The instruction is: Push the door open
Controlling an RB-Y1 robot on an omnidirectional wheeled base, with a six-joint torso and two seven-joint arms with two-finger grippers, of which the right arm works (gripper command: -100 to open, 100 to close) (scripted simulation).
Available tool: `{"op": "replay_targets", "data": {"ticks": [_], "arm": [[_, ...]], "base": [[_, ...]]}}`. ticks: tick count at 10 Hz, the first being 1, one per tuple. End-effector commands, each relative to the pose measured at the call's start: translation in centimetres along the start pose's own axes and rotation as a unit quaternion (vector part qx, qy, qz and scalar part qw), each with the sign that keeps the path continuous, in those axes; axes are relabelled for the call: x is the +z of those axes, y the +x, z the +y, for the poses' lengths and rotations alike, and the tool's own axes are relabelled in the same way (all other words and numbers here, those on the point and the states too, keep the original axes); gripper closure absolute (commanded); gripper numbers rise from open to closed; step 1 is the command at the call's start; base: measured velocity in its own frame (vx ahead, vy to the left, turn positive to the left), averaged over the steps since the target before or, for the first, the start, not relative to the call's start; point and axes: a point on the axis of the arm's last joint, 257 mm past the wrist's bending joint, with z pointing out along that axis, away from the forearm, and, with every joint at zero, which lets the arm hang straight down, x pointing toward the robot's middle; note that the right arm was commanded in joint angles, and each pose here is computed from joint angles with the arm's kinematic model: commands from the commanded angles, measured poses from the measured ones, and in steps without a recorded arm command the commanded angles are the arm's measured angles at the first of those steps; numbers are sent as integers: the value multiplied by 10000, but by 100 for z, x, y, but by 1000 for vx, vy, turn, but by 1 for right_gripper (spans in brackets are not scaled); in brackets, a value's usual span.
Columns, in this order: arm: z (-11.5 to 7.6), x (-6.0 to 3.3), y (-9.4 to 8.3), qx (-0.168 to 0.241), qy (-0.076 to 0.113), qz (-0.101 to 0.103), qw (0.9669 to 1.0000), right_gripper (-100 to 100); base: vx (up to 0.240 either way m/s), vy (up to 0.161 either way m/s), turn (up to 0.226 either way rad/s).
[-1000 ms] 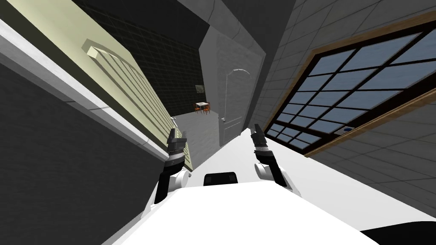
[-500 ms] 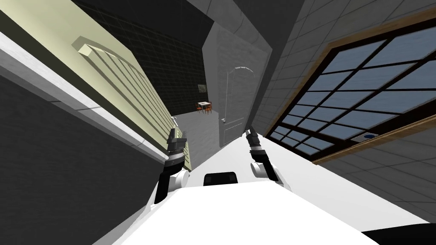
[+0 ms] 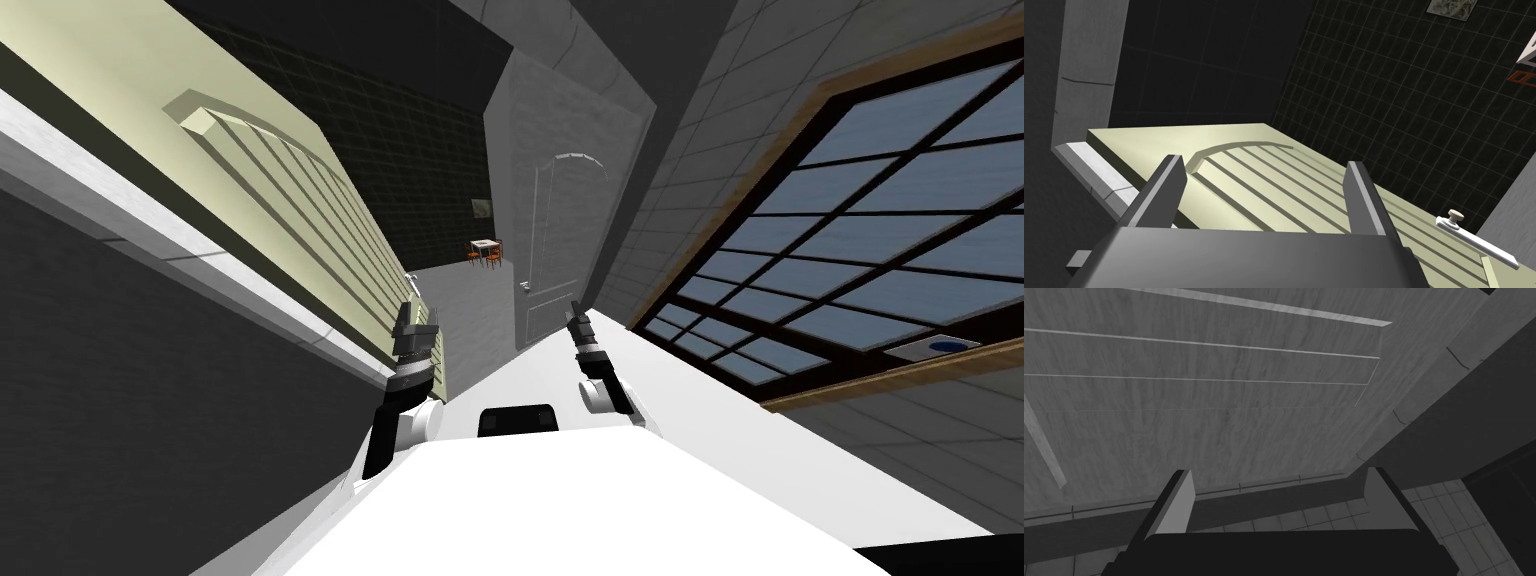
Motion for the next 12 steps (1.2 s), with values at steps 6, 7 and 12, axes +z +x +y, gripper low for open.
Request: {"op": "replay_targets", "data": {"ticks": [6,7,12], "arm": [[-532,35,421,417,510,385,9971,-100],[-620,33,496,481,599,453,9960,-100],[-951,3,788,700,947,717,9904,-100]], "base": [[59,-93,95],[65,-103,142],[63,-102,82]]}}
